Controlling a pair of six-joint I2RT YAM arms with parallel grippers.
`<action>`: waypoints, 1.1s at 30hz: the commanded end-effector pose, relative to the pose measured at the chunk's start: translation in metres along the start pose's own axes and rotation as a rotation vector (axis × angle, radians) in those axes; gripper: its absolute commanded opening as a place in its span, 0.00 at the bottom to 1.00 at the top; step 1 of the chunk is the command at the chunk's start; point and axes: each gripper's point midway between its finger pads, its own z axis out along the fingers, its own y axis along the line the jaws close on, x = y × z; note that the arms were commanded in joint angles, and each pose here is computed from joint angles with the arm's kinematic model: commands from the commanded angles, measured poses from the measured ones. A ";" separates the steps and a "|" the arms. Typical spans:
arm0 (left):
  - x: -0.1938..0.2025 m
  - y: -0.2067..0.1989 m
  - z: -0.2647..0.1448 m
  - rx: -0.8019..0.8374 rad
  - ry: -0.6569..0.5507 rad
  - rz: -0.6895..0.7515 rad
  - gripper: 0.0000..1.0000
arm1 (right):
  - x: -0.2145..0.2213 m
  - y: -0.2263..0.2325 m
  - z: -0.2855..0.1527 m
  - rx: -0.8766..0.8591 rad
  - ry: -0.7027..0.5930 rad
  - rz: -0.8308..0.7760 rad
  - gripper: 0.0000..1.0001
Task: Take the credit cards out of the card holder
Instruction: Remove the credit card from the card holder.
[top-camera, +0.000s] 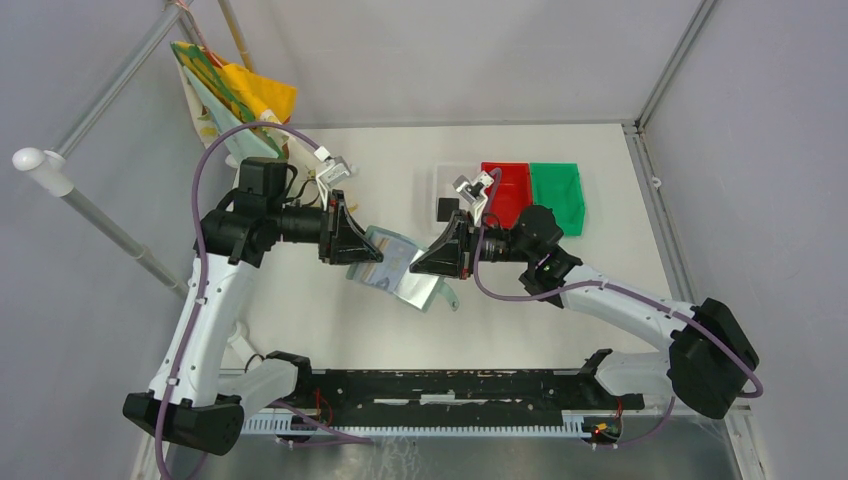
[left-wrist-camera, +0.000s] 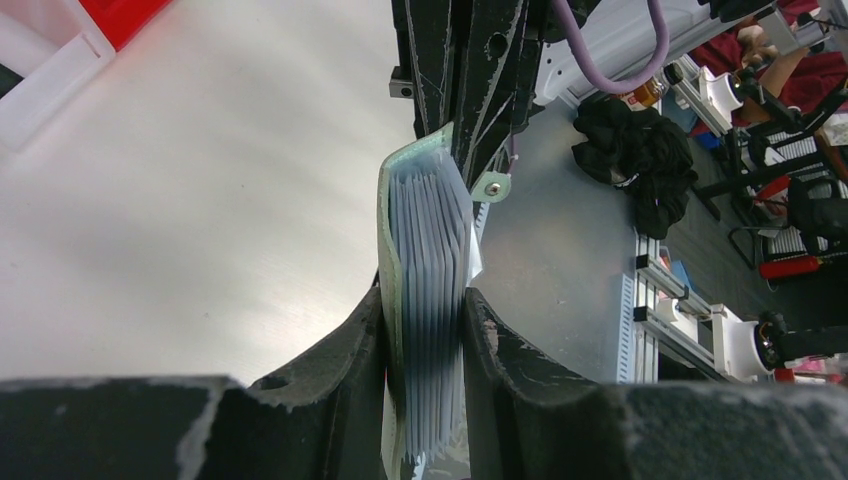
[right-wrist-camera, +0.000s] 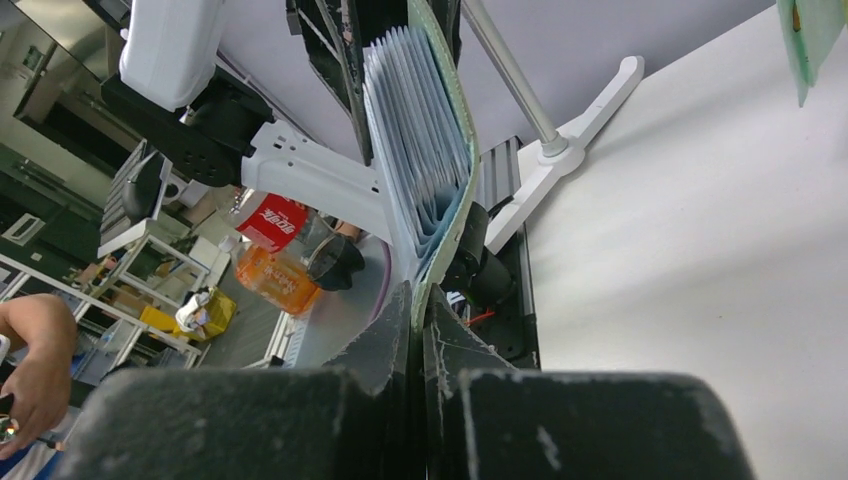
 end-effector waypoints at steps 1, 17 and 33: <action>-0.008 0.002 -0.002 -0.018 -0.039 0.044 0.33 | -0.029 0.035 0.000 -0.114 -0.100 -0.066 0.00; 0.006 -0.037 -0.007 0.170 -0.007 0.058 0.49 | -0.034 0.025 0.000 -0.063 -0.137 -0.043 0.00; -0.008 0.007 -0.002 -0.055 -0.064 0.084 0.52 | -0.042 0.030 0.000 -0.062 -0.170 0.009 0.00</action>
